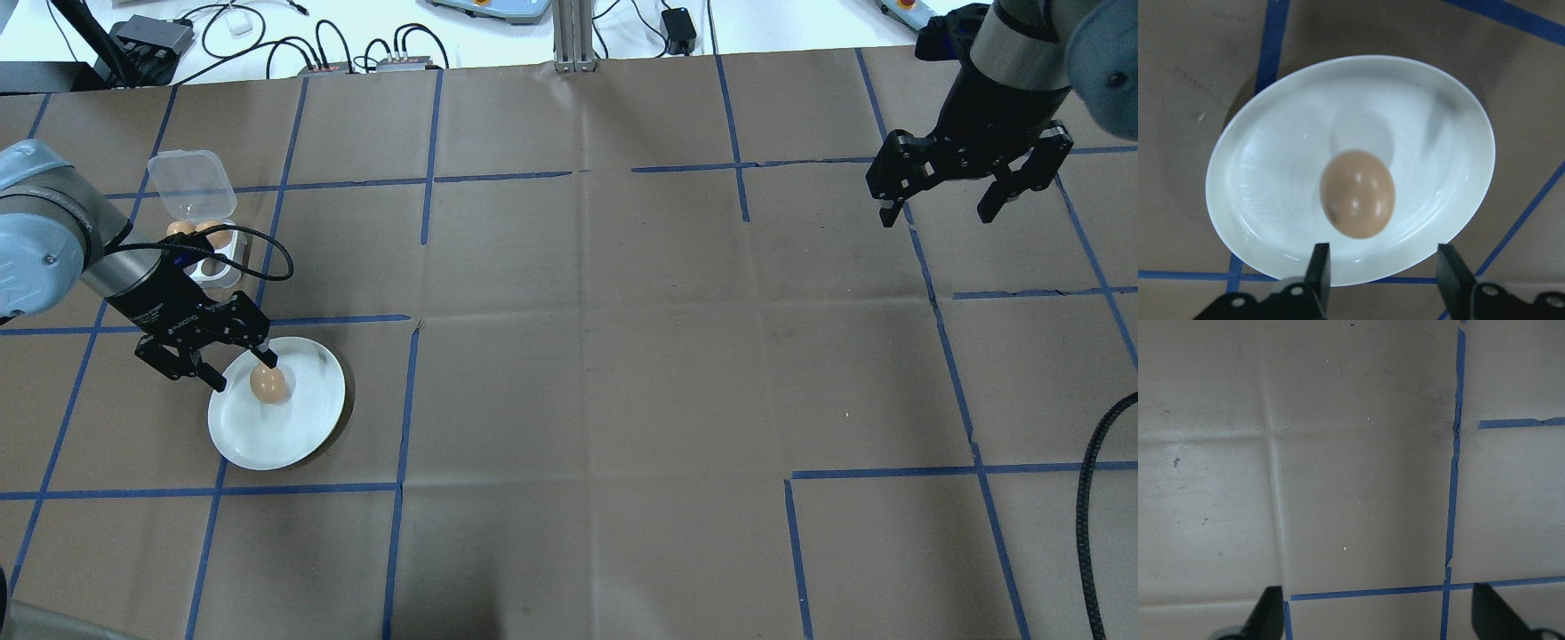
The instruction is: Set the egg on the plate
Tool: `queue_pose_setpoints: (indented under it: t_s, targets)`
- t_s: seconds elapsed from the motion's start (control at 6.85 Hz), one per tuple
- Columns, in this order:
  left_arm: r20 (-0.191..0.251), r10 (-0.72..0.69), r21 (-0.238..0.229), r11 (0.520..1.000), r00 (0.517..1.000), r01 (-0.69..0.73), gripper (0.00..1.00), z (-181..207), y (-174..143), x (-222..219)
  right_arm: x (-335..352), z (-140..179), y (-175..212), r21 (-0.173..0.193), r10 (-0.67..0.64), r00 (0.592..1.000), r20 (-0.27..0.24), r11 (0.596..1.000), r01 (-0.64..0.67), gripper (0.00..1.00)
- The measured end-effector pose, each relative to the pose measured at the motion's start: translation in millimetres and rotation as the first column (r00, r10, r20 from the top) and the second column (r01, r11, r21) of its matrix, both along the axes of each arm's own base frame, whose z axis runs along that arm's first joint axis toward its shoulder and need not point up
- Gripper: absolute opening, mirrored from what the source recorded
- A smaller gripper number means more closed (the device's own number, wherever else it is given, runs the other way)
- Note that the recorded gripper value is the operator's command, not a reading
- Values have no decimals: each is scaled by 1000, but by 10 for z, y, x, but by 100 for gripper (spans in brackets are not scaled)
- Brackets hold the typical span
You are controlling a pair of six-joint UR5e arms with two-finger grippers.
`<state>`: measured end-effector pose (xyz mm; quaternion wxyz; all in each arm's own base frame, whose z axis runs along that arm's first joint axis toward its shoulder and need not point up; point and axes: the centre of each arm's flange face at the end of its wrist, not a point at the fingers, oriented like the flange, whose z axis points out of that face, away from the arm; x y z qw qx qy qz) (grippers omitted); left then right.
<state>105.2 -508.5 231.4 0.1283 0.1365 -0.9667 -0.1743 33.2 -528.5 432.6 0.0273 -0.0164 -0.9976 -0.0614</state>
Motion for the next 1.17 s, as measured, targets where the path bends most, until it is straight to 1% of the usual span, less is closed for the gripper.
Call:
queue_pose_setpoints:
  t_s: [0.29, 0.44, 0.58, 0.73, 0.88, 1.02, 1.17]
  targets:
    - [76, -5, -139, 990, 997, 15, 99, 241, -438, 279, 0, 0, 0, 0, 0, 1000, 0, 1000, 0, 100]
    - [96, -36, -187, 981, 995, 53, 99, 285, -706, 429, 0, 0, 0, 0, 0, 1000, 0, 1000, 0, 100]
    - [113, -117, -246, 959, 987, 142, 99, 285, -960, 565, 0, 0, 0, 0, 0, 1000, 0, 1000, 0, 100]
    - [142, -258, -311, 905, 955, 291, 99, 276, -1164, 676, -1, -1, 0, 0, 0, 1000, -1, 1000, 0, 100]
    - [170, -402, -350, 829, 900, 437, 99, 263, -1275, 746, -2, 0, 0, 0, 0, 1000, -1, 1000, 0, 100]
    - [193, -545, -374, 728, 816, 575, 99, 261, -1339, 790, -1, 0, 0, 0, 0, 1000, -1, 1000, 0, 100]
    - [213, -671, -390, 608, 710, 692, 99, 249, -1389, 822, -1, 0, 0, 0, 0, 1000, -1, 1000, 0, 100]
